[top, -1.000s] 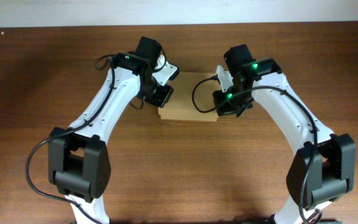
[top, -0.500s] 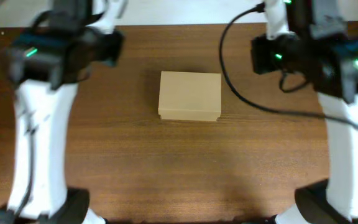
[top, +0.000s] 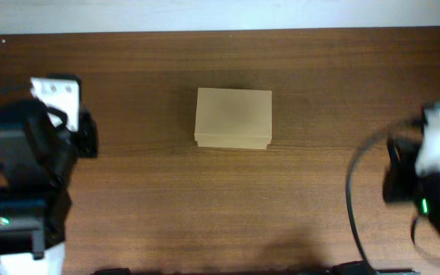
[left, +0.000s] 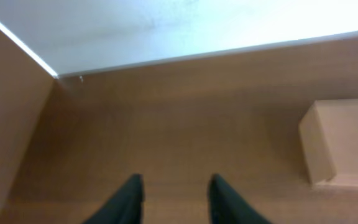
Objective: Pack container
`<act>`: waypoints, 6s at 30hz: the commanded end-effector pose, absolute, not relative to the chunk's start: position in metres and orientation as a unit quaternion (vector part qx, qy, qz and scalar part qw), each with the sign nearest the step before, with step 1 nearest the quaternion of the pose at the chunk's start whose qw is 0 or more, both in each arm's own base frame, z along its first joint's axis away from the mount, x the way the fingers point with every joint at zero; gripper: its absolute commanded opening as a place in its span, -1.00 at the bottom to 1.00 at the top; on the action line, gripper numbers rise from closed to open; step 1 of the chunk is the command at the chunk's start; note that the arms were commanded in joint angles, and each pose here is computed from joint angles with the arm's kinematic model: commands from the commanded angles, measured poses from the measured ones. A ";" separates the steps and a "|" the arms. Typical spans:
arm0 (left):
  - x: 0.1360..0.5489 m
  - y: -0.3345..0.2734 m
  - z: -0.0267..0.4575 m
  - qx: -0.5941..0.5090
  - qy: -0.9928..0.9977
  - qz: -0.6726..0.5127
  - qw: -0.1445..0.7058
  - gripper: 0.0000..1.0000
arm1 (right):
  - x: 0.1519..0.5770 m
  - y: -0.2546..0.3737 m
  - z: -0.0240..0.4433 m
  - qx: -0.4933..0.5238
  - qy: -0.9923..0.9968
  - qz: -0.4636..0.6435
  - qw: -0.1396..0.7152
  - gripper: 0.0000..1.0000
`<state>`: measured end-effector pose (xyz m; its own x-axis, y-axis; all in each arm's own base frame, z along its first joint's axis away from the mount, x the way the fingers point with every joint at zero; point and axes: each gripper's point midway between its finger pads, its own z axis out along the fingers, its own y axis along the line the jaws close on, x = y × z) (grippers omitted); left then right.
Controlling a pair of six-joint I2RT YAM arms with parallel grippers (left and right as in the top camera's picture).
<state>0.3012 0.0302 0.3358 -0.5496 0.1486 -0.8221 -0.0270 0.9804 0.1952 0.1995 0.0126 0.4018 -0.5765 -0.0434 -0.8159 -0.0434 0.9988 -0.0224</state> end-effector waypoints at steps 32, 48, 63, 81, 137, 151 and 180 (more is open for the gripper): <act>0.248 0.029 0.248 0.031 0.884 0.093 0.458 0.99 | 0.099 -0.030 0.354 0.021 0.840 -0.061 0.538 0.98; 0.248 0.029 0.248 0.031 0.884 0.093 0.458 0.98 | 0.188 -0.055 0.279 0.120 0.791 -0.101 0.591 0.97; 0.248 0.029 0.248 0.031 0.884 0.093 0.458 0.99 | 0.221 -0.031 0.186 0.071 0.763 -0.040 0.641 0.98; 0.248 0.029 0.248 0.031 0.884 0.093 0.457 0.98 | 0.226 -0.032 0.132 0.072 0.798 -0.039 0.597 0.98; 0.244 0.023 0.205 0.017 0.663 0.121 0.738 0.99 | 0.226 -0.032 0.132 0.072 0.798 -0.039 0.597 0.98; 0.245 0.023 0.157 0.030 0.734 0.120 0.668 0.99 | 0.226 -0.032 0.132 0.072 0.798 -0.039 0.597 0.98; 0.245 0.023 0.157 0.030 0.734 0.120 0.668 0.99 | 0.226 -0.032 0.132 0.072 0.798 -0.039 0.597 0.98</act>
<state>0.2454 0.0228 0.1575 -0.1037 0.1919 -0.9759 -0.1175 0.9720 0.2036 0.2255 -0.0338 0.1335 -0.2821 0.0595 -0.9575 0.1693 0.9855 0.0114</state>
